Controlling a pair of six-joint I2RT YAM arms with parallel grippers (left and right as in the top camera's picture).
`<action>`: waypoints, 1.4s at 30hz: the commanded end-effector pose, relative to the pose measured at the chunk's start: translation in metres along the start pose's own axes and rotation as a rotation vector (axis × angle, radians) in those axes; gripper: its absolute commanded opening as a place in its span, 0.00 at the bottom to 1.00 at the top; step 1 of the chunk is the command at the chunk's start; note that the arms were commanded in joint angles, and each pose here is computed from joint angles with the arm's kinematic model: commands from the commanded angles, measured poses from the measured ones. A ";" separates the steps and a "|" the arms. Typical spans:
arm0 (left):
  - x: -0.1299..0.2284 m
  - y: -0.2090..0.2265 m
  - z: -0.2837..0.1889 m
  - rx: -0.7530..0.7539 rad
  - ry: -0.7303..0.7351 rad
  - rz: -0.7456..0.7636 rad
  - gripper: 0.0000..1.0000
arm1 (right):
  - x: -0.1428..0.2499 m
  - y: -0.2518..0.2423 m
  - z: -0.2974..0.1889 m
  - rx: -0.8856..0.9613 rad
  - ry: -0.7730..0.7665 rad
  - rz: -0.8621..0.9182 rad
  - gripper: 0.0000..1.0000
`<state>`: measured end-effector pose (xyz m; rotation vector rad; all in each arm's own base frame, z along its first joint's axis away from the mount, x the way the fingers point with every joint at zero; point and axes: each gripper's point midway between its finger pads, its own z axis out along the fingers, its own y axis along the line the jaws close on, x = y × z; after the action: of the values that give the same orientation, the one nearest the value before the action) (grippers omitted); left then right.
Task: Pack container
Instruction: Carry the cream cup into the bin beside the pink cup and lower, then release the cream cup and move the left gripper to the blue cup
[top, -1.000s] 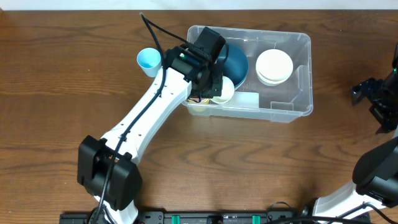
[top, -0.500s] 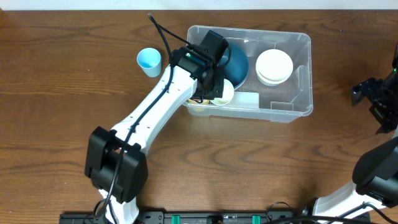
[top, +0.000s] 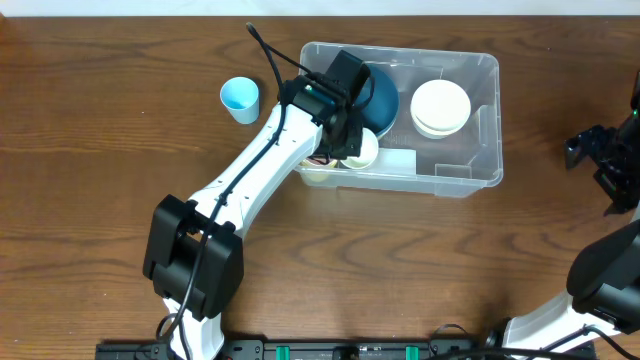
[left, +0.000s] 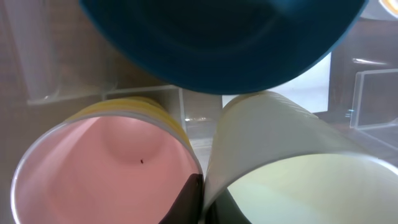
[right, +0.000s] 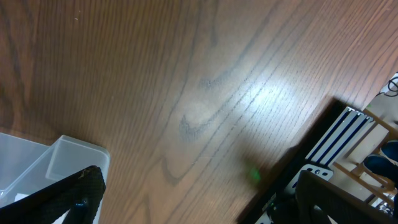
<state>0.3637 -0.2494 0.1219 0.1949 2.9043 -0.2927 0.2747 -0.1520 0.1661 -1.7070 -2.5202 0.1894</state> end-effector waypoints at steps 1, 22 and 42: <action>0.005 0.003 0.012 -0.023 0.023 0.027 0.06 | -0.001 -0.002 -0.001 0.006 -0.009 0.013 0.99; -0.003 -0.002 -0.006 -0.007 -0.011 0.040 0.24 | -0.001 -0.002 -0.001 0.006 -0.009 0.013 0.99; -0.060 0.103 -0.164 -0.156 -0.372 -0.229 0.90 | -0.001 -0.002 -0.001 0.006 -0.009 0.013 0.99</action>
<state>0.3869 -0.1703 0.2818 0.0028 2.5652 -0.2559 0.2747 -0.1520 0.1661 -1.7070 -2.5202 0.1894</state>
